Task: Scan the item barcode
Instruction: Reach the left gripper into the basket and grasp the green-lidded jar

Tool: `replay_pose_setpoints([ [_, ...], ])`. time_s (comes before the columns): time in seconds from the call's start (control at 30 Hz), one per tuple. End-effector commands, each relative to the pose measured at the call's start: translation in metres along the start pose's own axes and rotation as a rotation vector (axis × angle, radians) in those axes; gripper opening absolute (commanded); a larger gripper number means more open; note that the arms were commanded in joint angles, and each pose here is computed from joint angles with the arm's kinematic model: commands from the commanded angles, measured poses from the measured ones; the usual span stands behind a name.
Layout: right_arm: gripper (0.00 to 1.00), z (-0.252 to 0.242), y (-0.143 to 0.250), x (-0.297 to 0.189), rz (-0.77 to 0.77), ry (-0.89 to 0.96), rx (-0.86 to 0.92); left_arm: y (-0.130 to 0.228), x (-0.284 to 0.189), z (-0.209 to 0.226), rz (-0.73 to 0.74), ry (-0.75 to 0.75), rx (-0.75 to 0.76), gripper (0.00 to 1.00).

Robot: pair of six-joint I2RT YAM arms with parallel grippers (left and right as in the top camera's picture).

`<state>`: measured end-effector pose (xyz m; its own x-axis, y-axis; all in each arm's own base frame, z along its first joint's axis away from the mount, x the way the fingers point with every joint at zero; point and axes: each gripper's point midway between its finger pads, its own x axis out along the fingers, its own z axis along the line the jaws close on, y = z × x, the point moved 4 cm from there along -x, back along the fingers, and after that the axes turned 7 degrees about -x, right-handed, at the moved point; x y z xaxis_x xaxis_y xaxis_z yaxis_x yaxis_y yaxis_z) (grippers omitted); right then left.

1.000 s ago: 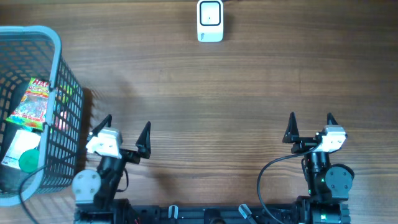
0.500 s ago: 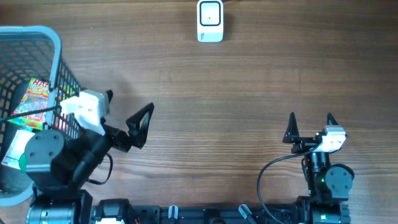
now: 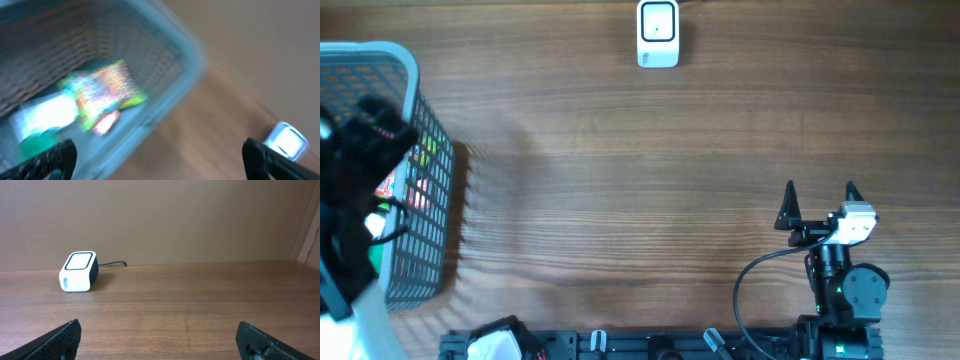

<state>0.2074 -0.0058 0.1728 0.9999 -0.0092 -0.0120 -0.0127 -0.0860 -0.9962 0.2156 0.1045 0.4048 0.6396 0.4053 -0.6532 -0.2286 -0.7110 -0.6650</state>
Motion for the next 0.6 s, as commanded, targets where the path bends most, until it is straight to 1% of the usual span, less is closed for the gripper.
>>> replay_pose_setpoints([
  [0.0,1.0,0.003,-0.002,-0.001,-0.013,-0.018,-0.01,-0.01,0.019,0.06,0.005,-0.293,-0.345,1.0],
  [0.07,1.0,0.003,-0.002,-0.001,-0.013,-0.018,-0.009,-0.011,0.029,0.085,0.038,-0.392,-0.444,1.0],
  [0.13,1.0,0.003,-0.002,-0.001,-0.013,-0.018,-0.01,-0.009,0.037,0.104,0.099,-0.445,-0.517,1.0],
  [0.27,1.0,0.003,-0.002,-0.001,-0.013,-0.018,-0.009,-0.001,0.06,0.129,0.157,-0.534,-0.572,1.0],
  [0.4,1.0,0.003,-0.002,-0.001,-0.013,-0.018,-0.01,0.02,0.087,0.152,0.228,-0.607,-0.605,1.0],
  [0.57,1.0,0.003,-0.002,-0.001,-0.013,-0.018,-0.01,0.068,0.134,0.18,0.311,-0.667,-0.606,1.0],
])
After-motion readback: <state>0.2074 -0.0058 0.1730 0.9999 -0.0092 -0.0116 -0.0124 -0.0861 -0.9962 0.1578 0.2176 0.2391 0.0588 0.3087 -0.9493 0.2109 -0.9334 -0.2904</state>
